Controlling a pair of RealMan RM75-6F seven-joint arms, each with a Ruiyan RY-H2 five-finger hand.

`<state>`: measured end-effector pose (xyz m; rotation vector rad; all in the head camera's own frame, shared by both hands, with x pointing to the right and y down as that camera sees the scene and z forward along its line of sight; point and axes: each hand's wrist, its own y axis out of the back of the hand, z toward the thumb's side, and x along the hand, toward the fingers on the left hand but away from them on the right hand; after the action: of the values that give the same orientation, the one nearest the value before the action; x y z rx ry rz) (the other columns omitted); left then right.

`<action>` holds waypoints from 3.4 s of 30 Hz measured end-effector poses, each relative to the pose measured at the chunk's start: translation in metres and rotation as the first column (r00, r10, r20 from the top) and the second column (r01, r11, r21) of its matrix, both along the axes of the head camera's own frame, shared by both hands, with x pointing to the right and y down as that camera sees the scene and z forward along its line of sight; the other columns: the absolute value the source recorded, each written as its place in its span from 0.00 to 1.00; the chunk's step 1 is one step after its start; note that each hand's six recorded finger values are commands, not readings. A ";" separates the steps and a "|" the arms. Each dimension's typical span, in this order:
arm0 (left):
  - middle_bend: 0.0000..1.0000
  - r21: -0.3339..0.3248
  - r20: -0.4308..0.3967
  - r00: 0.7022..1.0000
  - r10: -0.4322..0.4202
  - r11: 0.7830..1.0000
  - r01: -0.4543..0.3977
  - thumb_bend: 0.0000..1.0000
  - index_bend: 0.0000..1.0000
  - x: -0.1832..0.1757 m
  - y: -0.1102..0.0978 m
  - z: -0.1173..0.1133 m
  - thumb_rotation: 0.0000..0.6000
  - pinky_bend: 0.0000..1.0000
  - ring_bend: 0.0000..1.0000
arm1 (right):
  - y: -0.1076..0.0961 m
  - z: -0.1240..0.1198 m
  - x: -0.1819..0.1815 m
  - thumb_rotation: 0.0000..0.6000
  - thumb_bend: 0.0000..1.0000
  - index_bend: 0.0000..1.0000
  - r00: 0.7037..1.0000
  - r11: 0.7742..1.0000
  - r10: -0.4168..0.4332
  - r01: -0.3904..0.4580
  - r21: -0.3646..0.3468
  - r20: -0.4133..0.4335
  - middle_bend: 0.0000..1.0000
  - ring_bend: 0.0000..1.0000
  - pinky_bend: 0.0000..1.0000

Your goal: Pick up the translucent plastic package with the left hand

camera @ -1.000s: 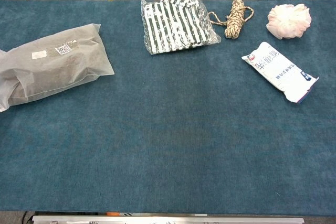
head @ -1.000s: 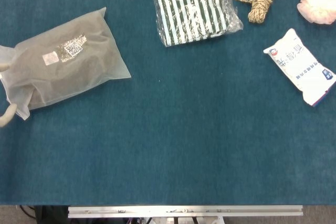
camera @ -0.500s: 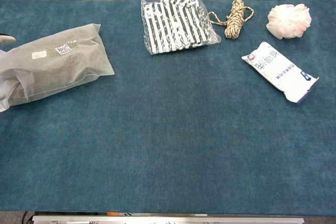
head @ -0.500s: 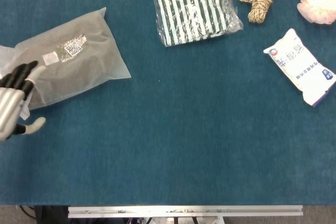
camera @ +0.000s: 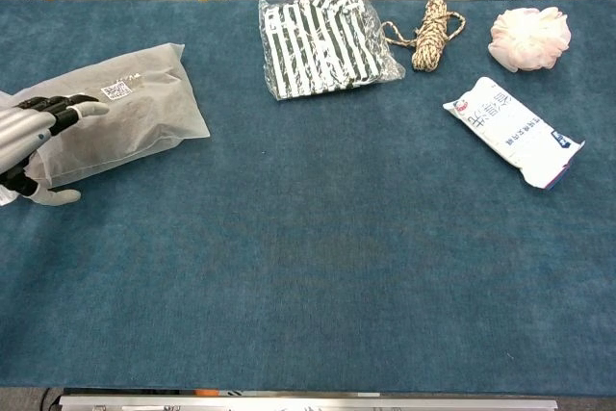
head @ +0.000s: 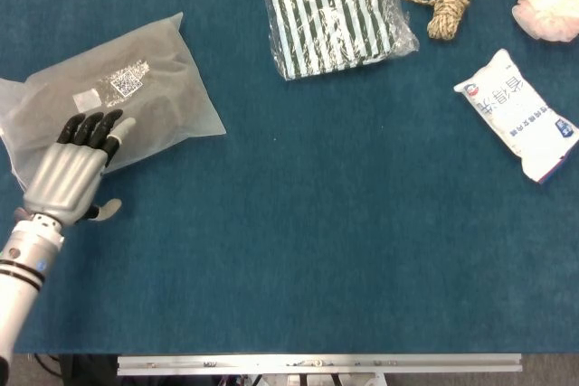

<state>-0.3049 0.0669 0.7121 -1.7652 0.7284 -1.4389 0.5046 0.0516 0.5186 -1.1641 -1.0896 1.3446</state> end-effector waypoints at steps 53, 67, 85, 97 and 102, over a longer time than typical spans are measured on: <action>0.00 0.126 0.082 0.968 -0.237 0.966 0.226 0.15 0.00 -0.028 -0.034 0.039 1.00 0.03 0.00 | 0.008 0.000 0.008 1.00 0.22 0.31 0.999 0.996 0.048 -0.049 -0.068 -0.013 0.39 0.36 0.60; 0.00 0.123 0.149 0.940 -0.306 0.949 0.289 0.18 0.03 -0.043 -0.055 0.072 1.00 0.22 0.01 | 0.010 0.000 0.010 1.00 0.22 0.31 0.998 0.995 0.056 -0.056 -0.078 -0.007 0.39 0.36 0.60; 0.78 0.152 -0.173 0.940 -0.295 0.935 0.322 0.53 0.77 -0.046 -0.084 0.050 1.00 1.00 0.75 | 0.007 -0.001 0.002 1.00 0.22 0.31 0.999 0.996 0.033 -0.031 -0.083 0.012 0.39 0.36 0.60; 0.79 0.079 -0.507 0.839 -0.197 0.959 0.272 0.53 0.78 -0.026 -0.095 -0.012 1.00 1.00 0.77 | -0.007 -0.002 -0.035 1.00 0.22 0.30 0.992 0.992 -0.110 0.113 -0.061 0.057 0.39 0.36 0.60; 0.79 0.039 -0.608 0.776 -0.164 0.971 0.236 0.53 0.78 0.001 -0.092 -0.043 1.00 1.00 0.77 | -0.021 0.002 -0.072 1.00 0.21 0.21 0.966 0.969 -0.237 0.243 -0.049 0.103 0.35 0.32 0.58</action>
<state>-0.3044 -0.0256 0.6694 -2.1210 1.3386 -0.9112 0.4327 0.0302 0.5206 -1.3714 -0.9455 1.1497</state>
